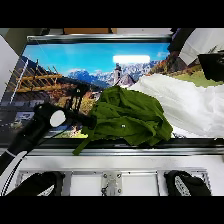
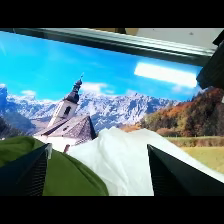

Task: Fold the clothes and pants, and hang the long-sleeved shirts on hangers.

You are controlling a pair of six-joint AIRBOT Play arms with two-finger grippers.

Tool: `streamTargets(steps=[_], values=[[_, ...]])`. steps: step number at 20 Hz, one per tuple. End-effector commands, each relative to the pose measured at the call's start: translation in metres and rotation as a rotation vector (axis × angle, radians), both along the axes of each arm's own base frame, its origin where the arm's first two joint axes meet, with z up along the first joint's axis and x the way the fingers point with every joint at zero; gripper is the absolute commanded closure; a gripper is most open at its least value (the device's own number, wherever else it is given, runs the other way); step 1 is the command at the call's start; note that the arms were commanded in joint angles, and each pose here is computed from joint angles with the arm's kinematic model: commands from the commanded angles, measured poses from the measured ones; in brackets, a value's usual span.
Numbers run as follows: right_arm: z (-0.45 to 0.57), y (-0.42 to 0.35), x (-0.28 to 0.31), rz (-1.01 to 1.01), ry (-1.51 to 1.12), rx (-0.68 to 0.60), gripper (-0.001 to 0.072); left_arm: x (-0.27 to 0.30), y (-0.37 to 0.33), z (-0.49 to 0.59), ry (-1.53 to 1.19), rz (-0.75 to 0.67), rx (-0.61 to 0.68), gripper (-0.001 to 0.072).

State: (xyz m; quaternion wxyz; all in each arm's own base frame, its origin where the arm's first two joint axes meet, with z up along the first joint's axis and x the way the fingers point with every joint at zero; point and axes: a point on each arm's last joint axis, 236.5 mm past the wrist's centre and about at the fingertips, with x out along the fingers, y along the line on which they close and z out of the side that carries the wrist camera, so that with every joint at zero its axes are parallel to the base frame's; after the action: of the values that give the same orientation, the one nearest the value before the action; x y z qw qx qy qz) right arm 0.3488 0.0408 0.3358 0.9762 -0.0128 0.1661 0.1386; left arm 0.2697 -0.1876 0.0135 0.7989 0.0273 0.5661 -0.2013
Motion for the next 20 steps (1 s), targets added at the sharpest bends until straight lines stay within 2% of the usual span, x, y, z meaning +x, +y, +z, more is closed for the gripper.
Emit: streamTargets(steps=[1, 4, 5, 6, 8, 9, 10, 11, 16, 20], values=[[-0.027, 0.006, 0.000, 0.028, 0.111, 0.014, 0.0064, -0.013, 0.023, -0.044, 0.004, 0.030, 0.051, 0.0094], [-0.048, 0.008, -0.001, 0.042, 0.178, 0.016, 0.0065, -0.009, 0.021, -0.066, 0.043, 0.033, 0.071, 0.0094], [-0.058, 0.009, -0.003, 0.049, 0.209, 0.017, 0.0096, -0.007, 0.019, -0.071, 0.062, 0.032, 0.082, 0.0094], [-0.071, 0.010, -0.005, 0.057, 0.248, 0.019, 0.0179, -0.005, 0.017, -0.075, 0.078, 0.031, 0.090, 0.0095], [-0.104, 0.014, -0.014, 0.080, 0.355, 0.025, 0.0204, 0.001, 0.012, -0.079, 0.094, 0.031, 0.091, 0.0124], [-0.125, 0.016, -0.020, 0.094, 0.419, 0.029, 0.0205, 0.004, 0.009, -0.079, 0.102, 0.034, 0.087, 0.0383], [-0.151, 0.018, -0.028, 0.105, 0.495, 0.021, 0.0205, 0.006, 0.008, -0.077, 0.106, 0.032, 0.092, 0.0603], [-0.177, 0.019, -0.036, 0.113, 0.567, 0.003, 0.0205, 0.008, 0.006, -0.075, 0.106, 0.027, 0.093, 0.0693], [-0.316, 0.034, -0.107, 0.089, 0.978, -0.132, 0.0206, 0.013, 0.003, -0.059, 0.103, 0.022, 0.089, 0.0693], [-0.359, 0.066, -0.139, 0.121, 1.051, -0.204, 0.0206, 0.015, 0.001, -0.057, 0.096, 0.023, 0.084, 0.0693]])
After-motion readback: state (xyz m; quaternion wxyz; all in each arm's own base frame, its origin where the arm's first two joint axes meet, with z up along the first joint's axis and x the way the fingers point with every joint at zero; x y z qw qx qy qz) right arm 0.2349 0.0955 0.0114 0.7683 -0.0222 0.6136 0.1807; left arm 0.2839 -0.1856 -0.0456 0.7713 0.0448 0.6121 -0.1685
